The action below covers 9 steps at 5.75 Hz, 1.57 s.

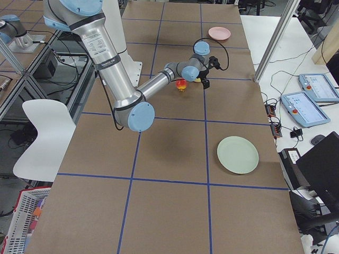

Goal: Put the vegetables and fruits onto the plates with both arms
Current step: 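Move the right gripper down to the red pomegranate and grasp it, then carry the pomegranate with the right gripper to the pale green plate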

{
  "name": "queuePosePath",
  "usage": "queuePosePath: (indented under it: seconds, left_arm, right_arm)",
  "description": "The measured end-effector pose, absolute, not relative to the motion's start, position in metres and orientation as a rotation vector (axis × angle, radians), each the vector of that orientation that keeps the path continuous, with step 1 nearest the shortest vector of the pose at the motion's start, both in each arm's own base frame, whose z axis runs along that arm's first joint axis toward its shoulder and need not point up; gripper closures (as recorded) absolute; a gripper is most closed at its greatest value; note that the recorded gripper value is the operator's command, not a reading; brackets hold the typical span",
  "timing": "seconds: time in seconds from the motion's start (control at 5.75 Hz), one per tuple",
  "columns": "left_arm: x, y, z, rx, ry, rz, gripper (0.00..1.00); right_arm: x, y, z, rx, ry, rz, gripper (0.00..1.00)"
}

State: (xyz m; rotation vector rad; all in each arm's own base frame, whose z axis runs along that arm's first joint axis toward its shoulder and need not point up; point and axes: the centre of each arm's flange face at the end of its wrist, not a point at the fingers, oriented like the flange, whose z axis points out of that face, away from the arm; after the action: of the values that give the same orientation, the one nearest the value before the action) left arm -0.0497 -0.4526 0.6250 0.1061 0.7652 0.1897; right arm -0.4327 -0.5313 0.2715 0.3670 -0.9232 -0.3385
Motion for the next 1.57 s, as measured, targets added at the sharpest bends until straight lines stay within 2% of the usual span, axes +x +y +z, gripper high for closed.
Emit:
queuePosePath:
  seconds: [0.35,1.04,1.22,1.39,1.57]
  left_arm:
    - [-0.05,-0.453,0.627,0.103,0.765,0.188,0.0]
    - [-0.05,-0.454,0.625,0.107,0.766,0.19,0.0]
    - [-0.05,-0.454,0.625,0.108,0.766,0.19,0.0]
    - [-0.05,-0.454,0.625,0.108,0.766,0.191,0.0]
    - [-0.05,-0.455,0.624,0.109,0.766,0.191,0.0]
  right_arm:
    - [-0.5,-0.492,0.223,0.317,-0.822,-0.272,0.03]
    - [-0.546,-0.437,0.242,0.273,-0.673,-0.247,0.04]
    - [-0.555,-0.425,0.256,0.256,-0.658,-0.266,0.16]
    - [-0.56,-0.415,0.267,0.241,-0.648,-0.281,0.99]
    - [-0.562,-0.409,0.268,0.225,-0.655,-0.29,1.0]
